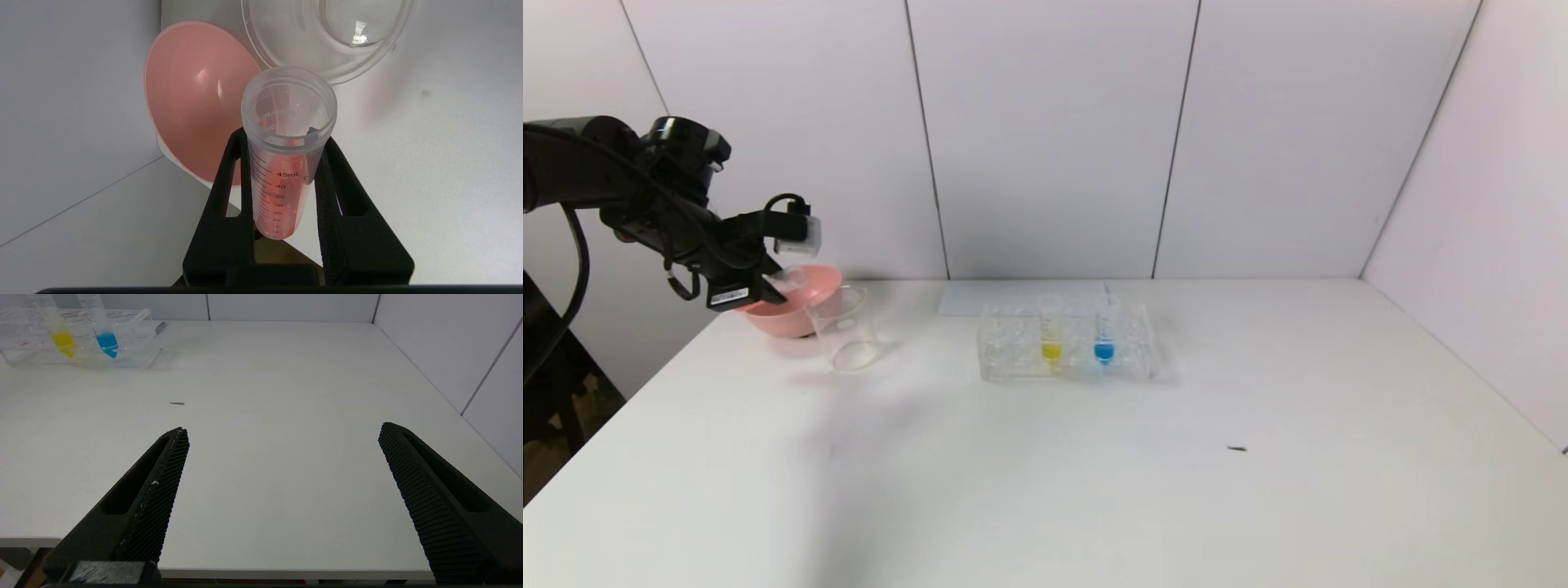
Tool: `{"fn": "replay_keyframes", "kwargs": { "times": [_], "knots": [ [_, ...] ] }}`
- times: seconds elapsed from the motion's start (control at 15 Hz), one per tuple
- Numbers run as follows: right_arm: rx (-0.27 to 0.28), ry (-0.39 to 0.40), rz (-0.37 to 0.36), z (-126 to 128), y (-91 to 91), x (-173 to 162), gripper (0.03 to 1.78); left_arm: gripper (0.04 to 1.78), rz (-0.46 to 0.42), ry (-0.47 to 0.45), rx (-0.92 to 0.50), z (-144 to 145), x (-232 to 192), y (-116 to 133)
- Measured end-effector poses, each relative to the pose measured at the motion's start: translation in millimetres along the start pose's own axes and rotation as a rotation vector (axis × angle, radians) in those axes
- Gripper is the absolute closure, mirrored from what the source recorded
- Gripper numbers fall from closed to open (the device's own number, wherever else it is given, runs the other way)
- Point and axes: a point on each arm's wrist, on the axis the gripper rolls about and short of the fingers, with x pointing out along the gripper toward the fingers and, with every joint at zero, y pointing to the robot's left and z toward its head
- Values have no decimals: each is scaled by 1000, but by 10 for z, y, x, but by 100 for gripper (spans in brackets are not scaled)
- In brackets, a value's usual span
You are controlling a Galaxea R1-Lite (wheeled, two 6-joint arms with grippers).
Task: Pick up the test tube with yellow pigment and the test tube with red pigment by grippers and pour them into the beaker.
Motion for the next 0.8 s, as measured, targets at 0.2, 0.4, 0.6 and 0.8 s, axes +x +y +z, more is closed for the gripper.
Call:
{"fn": "replay_keyframes", "kwargs": {
  "times": [0.2, 0.4, 0.6, 0.8],
  "knots": [
    [0, 0, 0, 0, 0, 0, 11, 137, 7, 26, 10, 33, 31, -1],
    [0, 0, 0, 0, 0, 0, 11, 137, 12, 25, 16, 60, 52, 0],
    [0, 0, 0, 0, 0, 0, 11, 137, 21, 47, 22, 77, 61, 3],
    [0, 0, 0, 0, 0, 0, 11, 137, 32, 62, 38, 109, 66, 6]
  ]
}}
